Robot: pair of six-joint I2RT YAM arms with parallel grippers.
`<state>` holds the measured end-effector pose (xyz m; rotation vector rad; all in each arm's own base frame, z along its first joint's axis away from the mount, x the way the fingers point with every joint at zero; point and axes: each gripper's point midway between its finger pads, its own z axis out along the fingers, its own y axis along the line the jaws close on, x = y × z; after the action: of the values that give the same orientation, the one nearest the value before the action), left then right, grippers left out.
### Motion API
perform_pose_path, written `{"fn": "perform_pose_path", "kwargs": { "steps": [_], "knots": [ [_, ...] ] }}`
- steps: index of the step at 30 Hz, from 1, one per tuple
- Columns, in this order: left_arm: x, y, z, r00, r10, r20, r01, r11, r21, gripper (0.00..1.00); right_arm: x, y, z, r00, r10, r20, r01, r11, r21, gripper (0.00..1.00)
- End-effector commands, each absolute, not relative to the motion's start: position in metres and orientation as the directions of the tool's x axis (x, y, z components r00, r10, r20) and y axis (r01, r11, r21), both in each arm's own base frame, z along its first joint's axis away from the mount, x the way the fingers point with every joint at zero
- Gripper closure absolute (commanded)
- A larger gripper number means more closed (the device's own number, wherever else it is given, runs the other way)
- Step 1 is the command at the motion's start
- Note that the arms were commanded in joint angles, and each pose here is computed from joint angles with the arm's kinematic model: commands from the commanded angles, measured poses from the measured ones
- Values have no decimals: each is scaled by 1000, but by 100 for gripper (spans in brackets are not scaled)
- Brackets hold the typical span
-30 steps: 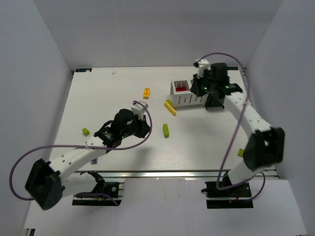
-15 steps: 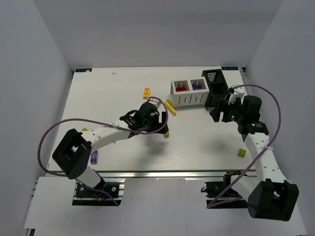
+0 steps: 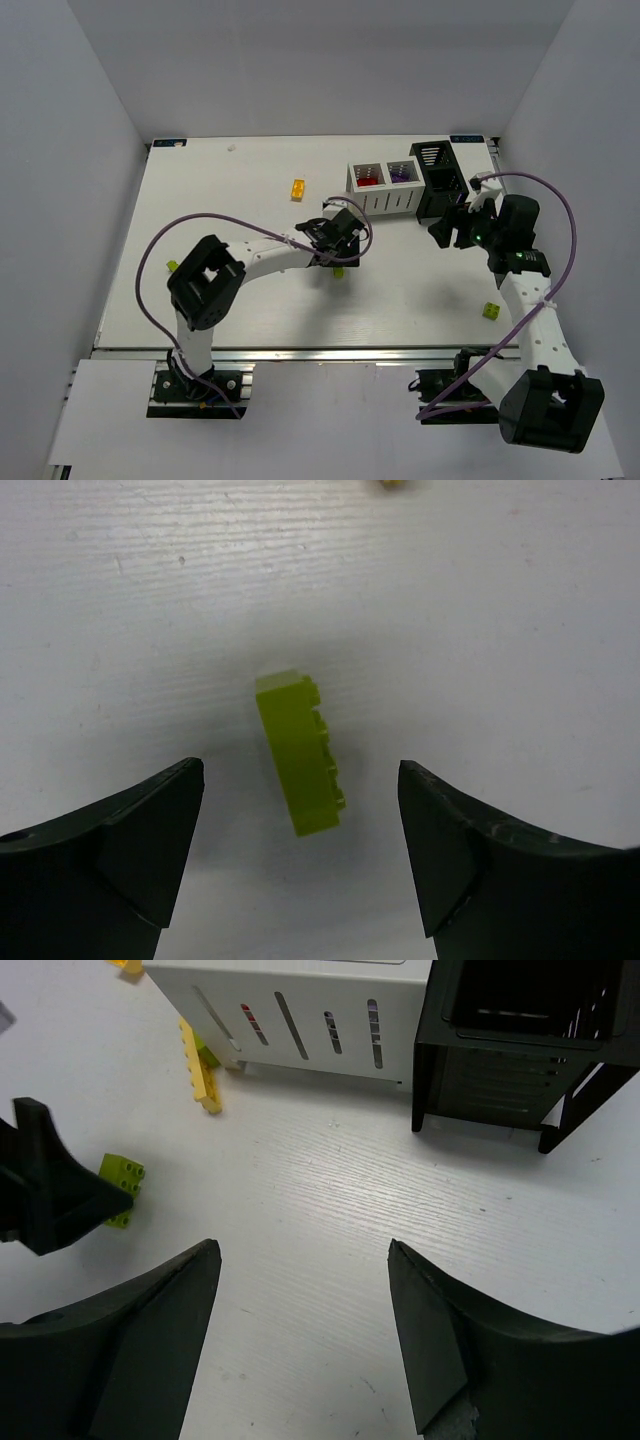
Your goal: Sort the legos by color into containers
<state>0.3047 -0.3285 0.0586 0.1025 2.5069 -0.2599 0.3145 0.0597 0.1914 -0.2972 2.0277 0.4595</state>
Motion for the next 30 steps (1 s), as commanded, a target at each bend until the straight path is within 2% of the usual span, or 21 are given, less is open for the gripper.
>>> {"fn": "perform_pose_path", "kwargs": {
  "steps": [1,6,13,16,17,20,24,25,26,27,28,29,30],
  "knots": [
    [318,-322,66,-783,-15,-622,46,996,-83,12,315,59,214,-405,-18,-914,-420,892,168,27],
    [323,-329,55,-777,0,-630,26,999,-32,16,315,56,218,-398,-8,-917,-412,895,171,27],
    [329,-331,46,-769,-10,-639,4,1000,-22,30,312,56,222,-388,3,-922,-416,892,178,28],
    [332,-335,47,-770,-10,-638,3,1000,-20,43,312,54,223,-385,7,-923,-412,893,179,29],
    [332,-335,47,-770,-13,-638,0,1000,-20,54,311,53,224,-382,8,-924,-412,893,178,29],
    [328,-338,52,-761,-21,-649,15,999,-50,77,310,52,226,-377,13,-926,-412,893,181,30],
    [325,-353,100,-715,-43,-697,100,981,-164,93,311,49,227,-373,16,-928,-403,898,178,32],
    [325,-355,112,-696,-3,-718,157,975,-156,94,311,49,227,-374,19,-927,-399,899,180,34],
    [318,-364,120,-692,28,-721,226,957,-180,96,310,48,228,-372,23,-928,-395,901,181,43],
    [322,-377,157,-631,-10,-776,295,922,-251,97,311,46,228,-370,28,-929,-386,905,181,50],
    [321,-381,171,-589,26,-808,371,897,-241,97,312,44,229,-366,34,-930,-374,910,180,59],
    [320,-389,185,-565,19,-825,435,856,-278,99,312,43,232,-356,41,-934,-364,914,179,82],
    [326,-400,211,-509,-16,-860,497,811,-309,100,313,39,231,-357,49,-933,-347,920,181,92]
  ]
}}
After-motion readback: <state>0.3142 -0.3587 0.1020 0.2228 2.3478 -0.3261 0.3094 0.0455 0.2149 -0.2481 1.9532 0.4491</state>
